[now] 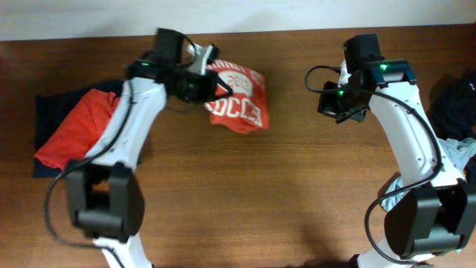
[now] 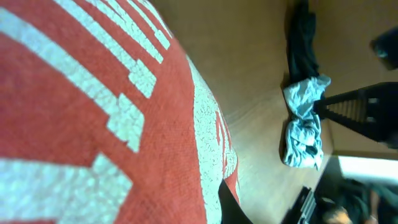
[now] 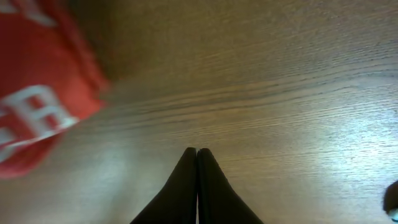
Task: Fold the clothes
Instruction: 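Carry the shirt left with the left gripper onto the navy-cloth stack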
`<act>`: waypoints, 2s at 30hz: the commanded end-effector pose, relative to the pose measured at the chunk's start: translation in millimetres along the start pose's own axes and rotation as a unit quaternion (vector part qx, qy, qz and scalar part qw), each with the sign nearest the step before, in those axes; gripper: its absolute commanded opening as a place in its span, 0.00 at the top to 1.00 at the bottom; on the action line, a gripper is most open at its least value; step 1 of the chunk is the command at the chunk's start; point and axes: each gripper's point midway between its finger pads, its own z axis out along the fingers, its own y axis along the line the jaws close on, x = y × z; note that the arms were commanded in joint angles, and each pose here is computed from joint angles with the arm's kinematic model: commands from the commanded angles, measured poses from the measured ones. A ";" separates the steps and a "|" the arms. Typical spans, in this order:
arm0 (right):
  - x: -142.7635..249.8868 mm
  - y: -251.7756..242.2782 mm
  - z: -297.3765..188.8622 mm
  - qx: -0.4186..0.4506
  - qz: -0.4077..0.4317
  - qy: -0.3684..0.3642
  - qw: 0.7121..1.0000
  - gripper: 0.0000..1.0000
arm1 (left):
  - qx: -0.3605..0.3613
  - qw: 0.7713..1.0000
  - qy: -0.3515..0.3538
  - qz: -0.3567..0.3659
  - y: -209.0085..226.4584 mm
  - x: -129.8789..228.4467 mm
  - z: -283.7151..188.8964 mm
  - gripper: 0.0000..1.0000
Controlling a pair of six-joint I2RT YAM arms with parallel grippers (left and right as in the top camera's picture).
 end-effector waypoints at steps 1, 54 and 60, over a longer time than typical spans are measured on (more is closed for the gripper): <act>-2.6 -4.9 -3.6 0.008 -0.002 -0.008 1.000 0.96 | -0.023 0.999 -0.023 0.019 -3.7 -5.6 -28.7 1.00; 4.0 -7.5 -3.7 0.014 -0.002 0.005 1.000 0.96 | -0.225 0.881 -0.255 -0.328 199.3 43.9 -262.7 1.00; 6.4 -8.4 -3.9 0.016 -0.001 0.010 1.000 0.96 | -0.210 0.862 -0.236 -0.396 226.5 93.6 -255.2 0.99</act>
